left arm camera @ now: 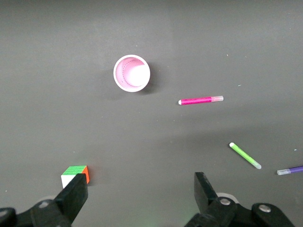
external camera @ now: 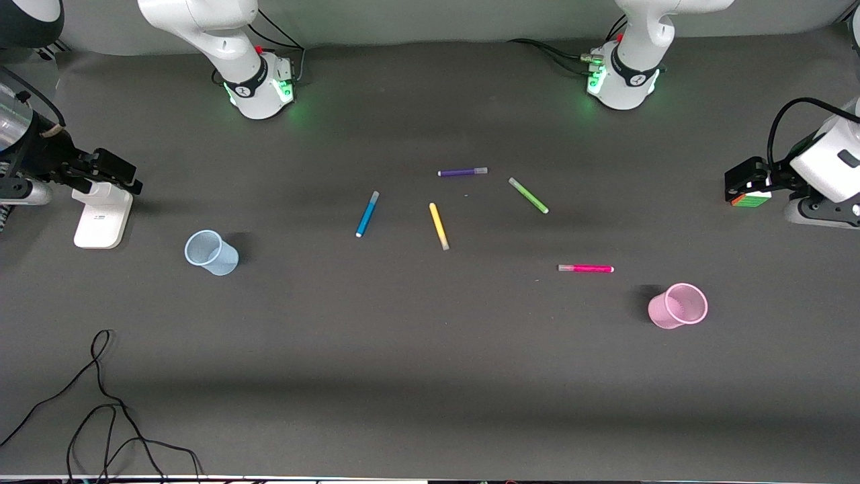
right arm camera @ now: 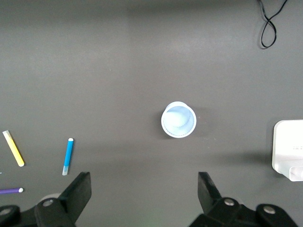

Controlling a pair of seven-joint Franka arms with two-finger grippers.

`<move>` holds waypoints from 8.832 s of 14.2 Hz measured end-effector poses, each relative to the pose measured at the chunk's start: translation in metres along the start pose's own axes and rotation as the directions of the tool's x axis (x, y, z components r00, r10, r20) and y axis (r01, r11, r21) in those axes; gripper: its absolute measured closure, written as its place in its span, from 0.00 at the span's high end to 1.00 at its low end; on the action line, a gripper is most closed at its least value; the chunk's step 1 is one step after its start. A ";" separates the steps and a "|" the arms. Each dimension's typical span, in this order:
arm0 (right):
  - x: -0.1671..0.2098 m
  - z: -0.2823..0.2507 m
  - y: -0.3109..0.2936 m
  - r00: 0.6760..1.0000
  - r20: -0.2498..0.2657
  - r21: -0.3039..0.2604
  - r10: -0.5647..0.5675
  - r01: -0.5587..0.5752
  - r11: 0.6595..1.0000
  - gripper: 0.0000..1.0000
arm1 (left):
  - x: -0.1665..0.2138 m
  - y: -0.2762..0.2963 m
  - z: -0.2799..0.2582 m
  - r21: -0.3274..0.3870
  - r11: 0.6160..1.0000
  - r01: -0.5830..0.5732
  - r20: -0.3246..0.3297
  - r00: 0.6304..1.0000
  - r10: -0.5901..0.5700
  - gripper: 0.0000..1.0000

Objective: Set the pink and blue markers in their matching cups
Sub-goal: 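Reach the right gripper toward the blue marker while the left gripper moves out, then grasp the blue marker with the right gripper while the left gripper reaches the pink marker, then carry the blue marker to the blue cup while the left gripper grasps the pink marker, then drop the blue marker into the blue cup while the left gripper lifts the pink marker, then retract the right gripper while the left gripper moves the pink marker over the pink cup, then lower the pink marker into the pink cup and open the left gripper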

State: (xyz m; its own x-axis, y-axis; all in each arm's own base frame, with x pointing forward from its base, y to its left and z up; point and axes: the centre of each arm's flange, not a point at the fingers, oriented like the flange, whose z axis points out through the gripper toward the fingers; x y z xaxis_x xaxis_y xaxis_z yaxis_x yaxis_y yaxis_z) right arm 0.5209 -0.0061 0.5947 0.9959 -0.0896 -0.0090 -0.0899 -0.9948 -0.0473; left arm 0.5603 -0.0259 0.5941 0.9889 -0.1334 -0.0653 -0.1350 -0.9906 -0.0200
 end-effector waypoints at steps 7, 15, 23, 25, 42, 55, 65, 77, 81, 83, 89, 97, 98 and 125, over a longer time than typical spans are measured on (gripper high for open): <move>0.016 0.022 -0.018 0.999 0.038 -0.005 -0.024 0.024 1.000 1.00 | 0.000 0.004 0.000 -0.002 1.000 -0.005 0.000 1.000 0.005 1.00; 0.043 0.167 -0.238 0.957 0.287 0.037 0.041 -0.054 0.998 1.00 | 0.005 0.005 0.009 -0.005 1.000 -0.003 0.016 1.000 0.003 1.00; 0.034 0.390 -0.298 0.764 0.629 0.018 0.143 -0.199 0.980 1.00 | 0.063 0.098 0.089 -0.025 0.988 0.156 0.027 0.988 -0.155 1.00; 0.028 0.429 -0.294 0.729 0.665 -0.018 0.163 -0.203 0.979 1.00 | 0.068 0.110 0.101 -0.022 0.962 0.273 0.041 0.961 -0.272 1.00; 0.015 0.490 -0.276 0.660 0.720 -0.100 0.214 -0.207 0.973 0.17 | 0.086 0.108 0.180 0.003 -0.137 0.991 0.042 -0.137 -0.990 1.00; 0.099 0.277 -0.207 0.857 0.444 -0.066 0.260 -0.258 0.964 0.17 | 0.037 0.109 0.377 -0.055 -0.173 0.983 0.012 -0.172 -0.985 1.00; 0.106 0.147 -0.030 0.941 -0.063 -0.052 0.332 -0.336 0.941 0.17 | 0.034 0.104 0.414 -0.040 -0.183 0.982 -0.006 -0.183 -0.983 0.76; 0.019 0.220 0.031 0.976 -0.168 -0.105 0.142 -0.161 0.981 0.17 | 0.041 0.097 0.403 -0.067 -0.201 0.977 -0.004 -0.202 -0.979 0.18; 0.008 0.239 0.036 0.984 -0.160 -0.165 0.080 -0.107 0.981 0.17 | 0.063 0.085 0.336 -0.067 -0.183 0.981 -0.046 -0.186 -0.981 0.18; 0.005 0.248 0.036 0.984 -0.163 -0.165 0.072 -0.099 0.981 0.17 | 0.081 0.071 0.285 -0.059 -0.133 0.989 -0.072 -0.137 -0.988 0.18; 0.005 0.264 0.035 0.985 -0.162 -0.175 0.059 -0.087 0.981 0.43 | 0.105 0.009 0.188 -0.024 0.141 0.990 -0.068 0.139 -0.988 0.18; 0.015 0.232 0.026 0.994 -0.054 -0.190 0.098 -0.106 0.976 1.00 | 0.102 -0.050 0.136 0.031 0.756 0.654 -0.041 0.756 -0.653 0.18; 0.020 0.215 0.017 0.993 -0.033 -0.171 0.114 -0.118 0.978 1.00 | 0.103 -0.052 0.133 0.027 0.782 0.622 -0.049 0.782 -0.621 0.18; 0.036 -0.009 -0.043 0.999 0.003 0.046 0.041 -0.041 0.998 1.00 | 0.115 -0.078 0.292 -0.208 0.822 0.531 -0.478 0.678 -0.559 0.18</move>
State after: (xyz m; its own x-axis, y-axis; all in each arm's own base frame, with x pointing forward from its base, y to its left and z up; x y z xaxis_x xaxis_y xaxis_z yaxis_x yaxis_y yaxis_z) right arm 0.5603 0.0328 0.6059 0.9914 -0.1298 -0.0141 -0.1306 -0.9870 -0.0932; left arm 0.6660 0.0445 0.2964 0.7752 0.4495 0.4439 0.4268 -0.8907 0.1566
